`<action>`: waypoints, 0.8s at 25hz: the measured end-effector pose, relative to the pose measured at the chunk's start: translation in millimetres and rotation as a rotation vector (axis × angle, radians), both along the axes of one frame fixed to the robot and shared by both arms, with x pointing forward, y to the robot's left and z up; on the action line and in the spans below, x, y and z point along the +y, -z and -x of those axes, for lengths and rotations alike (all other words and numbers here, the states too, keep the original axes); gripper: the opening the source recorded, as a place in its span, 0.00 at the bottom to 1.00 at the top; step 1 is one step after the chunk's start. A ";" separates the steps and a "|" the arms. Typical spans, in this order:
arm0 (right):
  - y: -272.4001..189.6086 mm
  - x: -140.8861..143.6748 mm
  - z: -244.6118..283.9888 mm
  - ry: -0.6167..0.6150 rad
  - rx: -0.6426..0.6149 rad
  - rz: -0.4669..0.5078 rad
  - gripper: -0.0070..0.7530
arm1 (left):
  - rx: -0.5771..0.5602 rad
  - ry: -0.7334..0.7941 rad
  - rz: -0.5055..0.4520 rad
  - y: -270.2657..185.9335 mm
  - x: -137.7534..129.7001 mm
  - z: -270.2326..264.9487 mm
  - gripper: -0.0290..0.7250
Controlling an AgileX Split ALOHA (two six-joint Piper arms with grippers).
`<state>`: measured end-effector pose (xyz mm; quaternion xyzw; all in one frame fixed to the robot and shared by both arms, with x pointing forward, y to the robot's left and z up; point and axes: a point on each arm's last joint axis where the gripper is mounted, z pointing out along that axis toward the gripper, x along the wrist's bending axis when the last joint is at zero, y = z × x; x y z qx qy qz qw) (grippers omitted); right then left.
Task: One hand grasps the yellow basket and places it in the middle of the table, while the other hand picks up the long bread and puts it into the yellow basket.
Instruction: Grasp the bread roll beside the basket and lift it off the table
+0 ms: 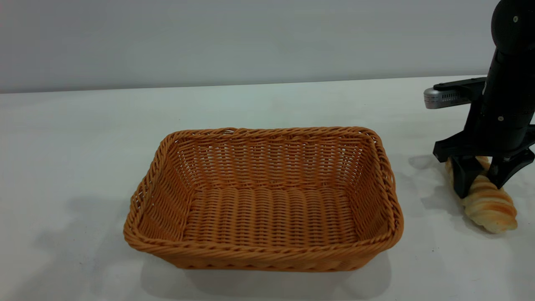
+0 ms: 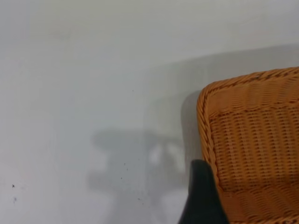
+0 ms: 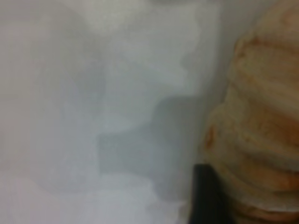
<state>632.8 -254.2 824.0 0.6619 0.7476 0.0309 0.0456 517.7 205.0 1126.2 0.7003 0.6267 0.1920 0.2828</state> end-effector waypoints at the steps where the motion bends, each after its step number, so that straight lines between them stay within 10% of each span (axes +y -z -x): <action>1: 0.0 0.0 0.1 0.000 0.001 0.000 0.58 | -0.001 0.001 0.000 -0.3 0.1 0.2 0.78; 7: 0.1 -3.0 1.8 -0.037 0.020 0.037 0.10 | 0.000 0.003 -0.002 0.4 0.1 0.3 0.78; 20: -86.5 -4.7 -3.6 -0.032 -0.073 0.044 0.09 | -0.014 0.024 -0.044 0.1 1.8 -0.5 0.78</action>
